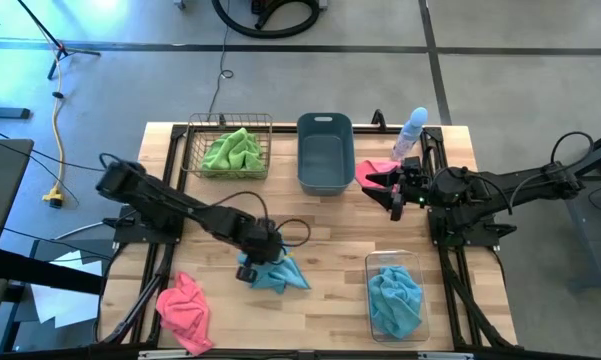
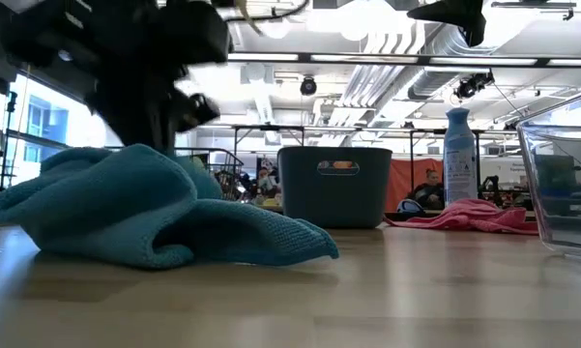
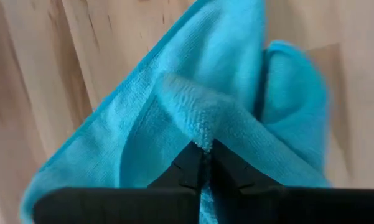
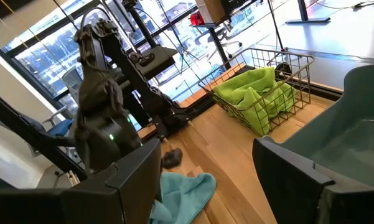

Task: Sort microfiber towel by color & place in baskets
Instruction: Put the blue towel into the transparent bin

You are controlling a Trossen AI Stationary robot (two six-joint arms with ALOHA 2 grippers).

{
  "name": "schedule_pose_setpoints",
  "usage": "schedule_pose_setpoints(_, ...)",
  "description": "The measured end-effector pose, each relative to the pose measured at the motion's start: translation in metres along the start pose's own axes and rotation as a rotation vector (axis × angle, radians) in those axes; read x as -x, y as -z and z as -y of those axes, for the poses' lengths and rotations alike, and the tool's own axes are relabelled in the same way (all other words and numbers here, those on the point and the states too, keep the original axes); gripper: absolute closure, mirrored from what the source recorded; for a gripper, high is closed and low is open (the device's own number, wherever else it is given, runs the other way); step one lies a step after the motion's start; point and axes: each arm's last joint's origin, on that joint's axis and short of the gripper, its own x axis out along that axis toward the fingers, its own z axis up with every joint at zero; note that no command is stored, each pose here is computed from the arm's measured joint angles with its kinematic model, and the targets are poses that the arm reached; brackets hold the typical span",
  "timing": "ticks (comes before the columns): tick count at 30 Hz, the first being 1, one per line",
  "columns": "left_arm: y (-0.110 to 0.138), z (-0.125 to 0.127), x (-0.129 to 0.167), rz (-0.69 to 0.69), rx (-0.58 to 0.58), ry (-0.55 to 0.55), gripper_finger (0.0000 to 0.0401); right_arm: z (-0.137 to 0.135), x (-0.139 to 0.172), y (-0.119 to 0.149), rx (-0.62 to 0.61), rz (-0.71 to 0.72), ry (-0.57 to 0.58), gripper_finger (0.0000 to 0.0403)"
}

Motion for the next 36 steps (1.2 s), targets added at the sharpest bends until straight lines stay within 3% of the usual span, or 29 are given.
schedule_pose_setpoints(8, -0.001, -0.006, -0.015, -0.019, 0.098, -0.030, 0.0305, 0.000, 0.000, 0.000, 0.000, 0.000, 0.000, 0.0153)
schedule_pose_setpoints(16, -0.008, -0.019, 0.022, 0.007, 0.182, -0.049, 0.0188, 0.000, 0.000, 0.000, 0.002, -0.003, 0.003, 0.0153)
schedule_pose_setpoints(21, -0.012, -0.027, 0.048, 0.017, 0.221, -0.060, 0.0136, 0.001, 0.000, 0.001, 0.004, -0.011, 0.008, 0.0153)
schedule_pose_setpoints(28, -0.005, -0.017, 0.071, 0.026, 0.313, 0.037, 0.0112, 0.002, 0.000, 0.003, 0.004, -0.026, 0.018, 0.0153)
schedule_pose_setpoints(36, -0.003, 0.032, 0.071, 0.030, 0.141, -0.013, 0.0112, 0.004, 0.000, 0.006, 0.012, -0.059, 0.040, 0.0153)
